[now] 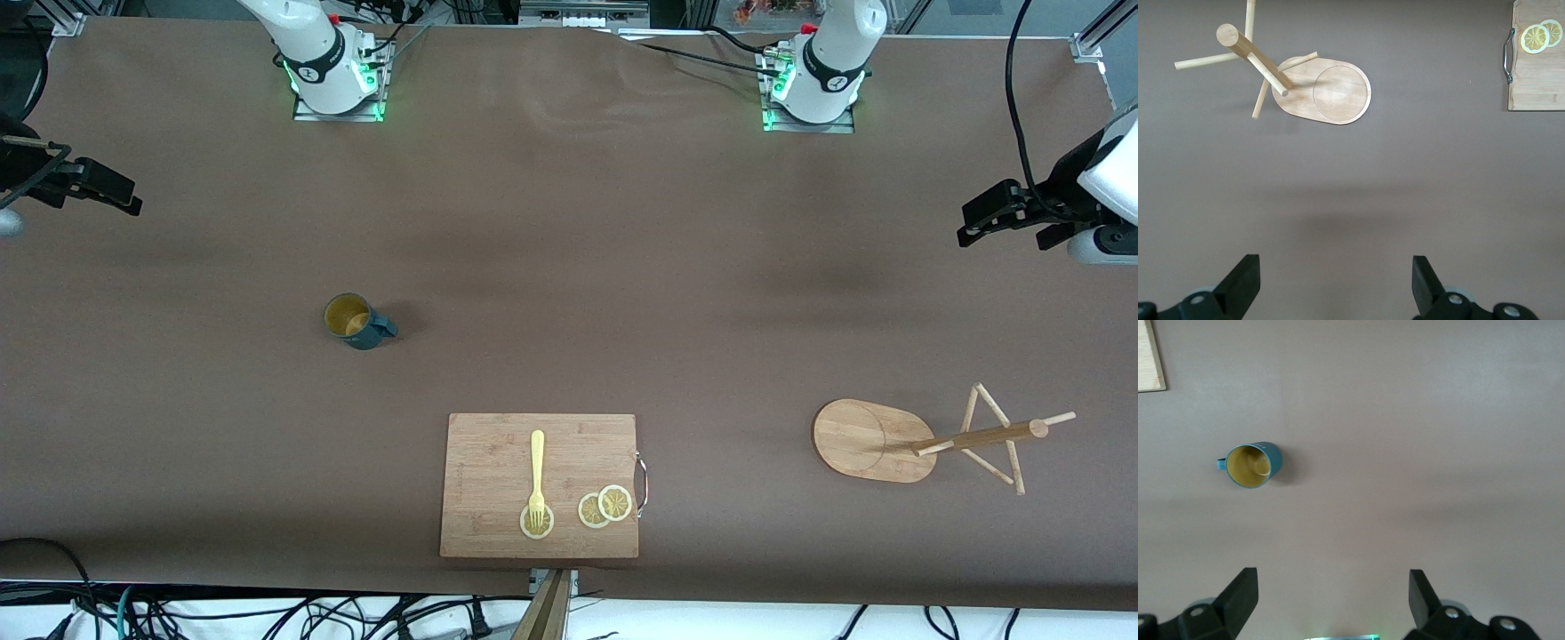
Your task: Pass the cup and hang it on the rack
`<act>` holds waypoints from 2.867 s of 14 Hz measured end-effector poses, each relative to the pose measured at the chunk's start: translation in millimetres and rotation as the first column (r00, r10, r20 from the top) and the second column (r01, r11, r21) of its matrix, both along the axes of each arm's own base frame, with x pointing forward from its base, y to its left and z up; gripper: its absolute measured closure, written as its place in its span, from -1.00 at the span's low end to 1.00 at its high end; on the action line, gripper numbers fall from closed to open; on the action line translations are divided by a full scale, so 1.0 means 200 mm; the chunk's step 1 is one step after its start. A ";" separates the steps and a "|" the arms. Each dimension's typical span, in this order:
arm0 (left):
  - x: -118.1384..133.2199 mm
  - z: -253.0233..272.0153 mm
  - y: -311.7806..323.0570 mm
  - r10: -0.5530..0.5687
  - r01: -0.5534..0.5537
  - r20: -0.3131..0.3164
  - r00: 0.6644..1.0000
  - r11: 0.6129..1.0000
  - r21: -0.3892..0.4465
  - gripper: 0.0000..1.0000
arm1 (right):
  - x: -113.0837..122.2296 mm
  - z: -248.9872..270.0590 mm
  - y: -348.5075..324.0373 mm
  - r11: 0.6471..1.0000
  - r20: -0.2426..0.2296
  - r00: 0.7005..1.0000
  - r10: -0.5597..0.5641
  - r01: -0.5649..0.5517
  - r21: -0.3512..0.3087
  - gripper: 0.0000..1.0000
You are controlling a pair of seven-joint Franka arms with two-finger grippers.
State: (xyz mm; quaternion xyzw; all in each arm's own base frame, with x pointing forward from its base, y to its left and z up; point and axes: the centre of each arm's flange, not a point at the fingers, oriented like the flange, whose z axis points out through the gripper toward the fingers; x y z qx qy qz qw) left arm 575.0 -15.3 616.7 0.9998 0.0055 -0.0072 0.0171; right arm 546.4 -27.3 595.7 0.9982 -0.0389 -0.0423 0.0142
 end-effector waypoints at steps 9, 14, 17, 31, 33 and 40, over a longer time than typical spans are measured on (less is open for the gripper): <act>0.00 0.00 0.00 0.000 0.000 0.000 1.000 1.000 0.000 -1.00 | 0.00 0.00 0.05 1.000 -0.001 1.000 0.018 -0.018 0.000 -1.00; 0.00 0.00 -0.01 -0.003 0.003 0.001 1.000 1.000 0.000 -1.00 | 0.02 -0.07 0.21 0.997 -0.034 0.997 0.074 -0.073 0.002 -1.00; 0.00 0.01 -0.01 -0.002 0.002 0.002 1.000 1.000 0.000 -1.00 | 0.11 -0.41 0.28 0.995 -0.133 0.986 0.102 -0.102 0.012 -1.00; 0.00 0.01 0.00 -0.001 0.001 0.002 1.000 1.000 0.000 -1.00 | 0.06 -1.52 0.62 0.971 0.064 0.969 -0.239 0.239 0.013 -0.97; 0.00 0.01 0.00 -0.001 0.001 0.002 1.000 1.000 0.000 -1.00 | 0.02 -1.62 0.65 0.968 0.060 0.967 -0.249 0.249 0.013 -0.96; 0.00 0.01 0.00 -0.001 0.001 0.002 1.000 1.000 0.000 -1.00 | -0.01 -1.73 0.67 0.966 0.087 0.962 -0.257 0.256 0.029 -0.03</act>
